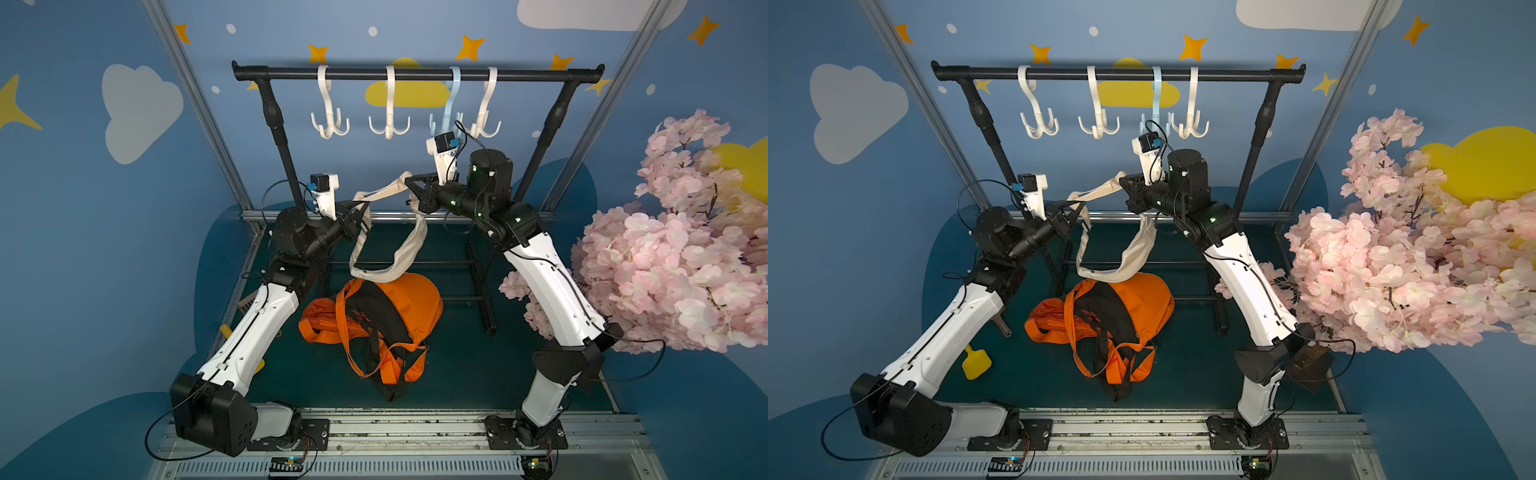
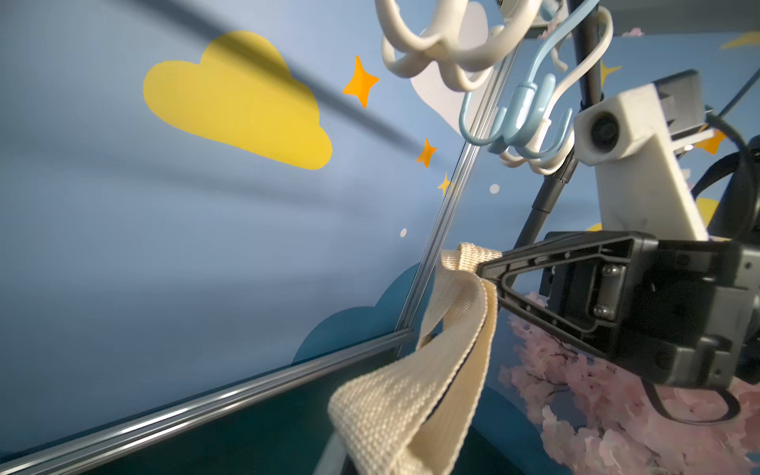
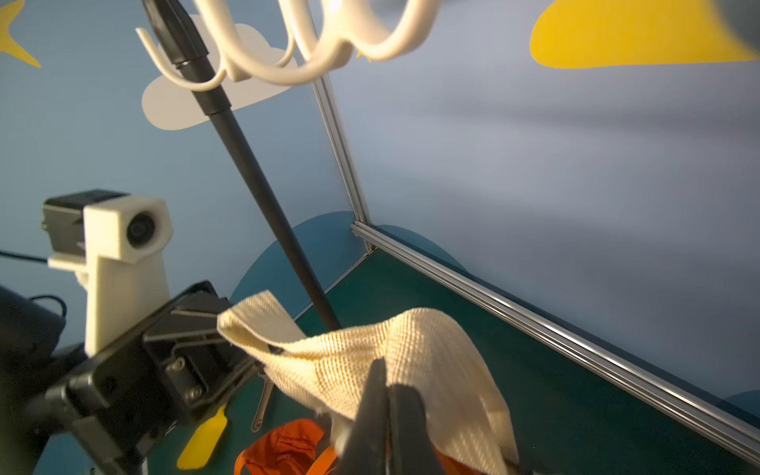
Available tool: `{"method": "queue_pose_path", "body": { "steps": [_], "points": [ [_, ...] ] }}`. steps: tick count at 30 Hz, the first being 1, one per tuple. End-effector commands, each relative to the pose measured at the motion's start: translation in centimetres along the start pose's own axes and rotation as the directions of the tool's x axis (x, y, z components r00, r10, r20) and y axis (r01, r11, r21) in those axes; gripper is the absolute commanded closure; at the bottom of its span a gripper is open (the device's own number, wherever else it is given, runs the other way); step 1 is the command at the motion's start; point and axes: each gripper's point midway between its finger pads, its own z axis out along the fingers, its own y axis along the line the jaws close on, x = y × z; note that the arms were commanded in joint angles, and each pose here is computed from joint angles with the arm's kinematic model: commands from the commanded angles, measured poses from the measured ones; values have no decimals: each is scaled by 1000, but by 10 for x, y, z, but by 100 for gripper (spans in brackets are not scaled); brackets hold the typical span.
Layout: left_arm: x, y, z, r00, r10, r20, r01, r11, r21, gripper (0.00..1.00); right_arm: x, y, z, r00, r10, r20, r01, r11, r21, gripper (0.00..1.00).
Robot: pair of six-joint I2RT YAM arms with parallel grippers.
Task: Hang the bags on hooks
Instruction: Pick up the bag from the bag.
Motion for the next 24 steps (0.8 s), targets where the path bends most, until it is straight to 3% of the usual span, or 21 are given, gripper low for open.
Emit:
{"method": "queue_pose_path", "body": {
  "steps": [1,7,11,14,19,24],
  "points": [
    [-5,9,-21,994,41,-103,-48,997,-65,96,-10,0,-13,999,-19,48,19,1000,4,100],
    [-13,18,-30,987,47,-155,-63,993,-97,96,53,11,0,997,22,-77,-28,996,-83,100],
    [-6,16,-27,984,33,-176,-46,997,-68,96,111,19,-2,986,33,-162,-57,987,-148,56],
    [-1,18,-25,981,30,-193,-43,997,-64,96,140,23,-15,984,-11,-177,-18,987,-161,39],
    [6,16,-24,975,48,-218,-56,998,-30,96,155,16,-32,977,-119,-176,98,988,-124,30],
    [10,17,-22,969,54,-241,-60,998,-19,96,138,15,-32,965,-221,-137,206,971,-117,25]
  ]
}}
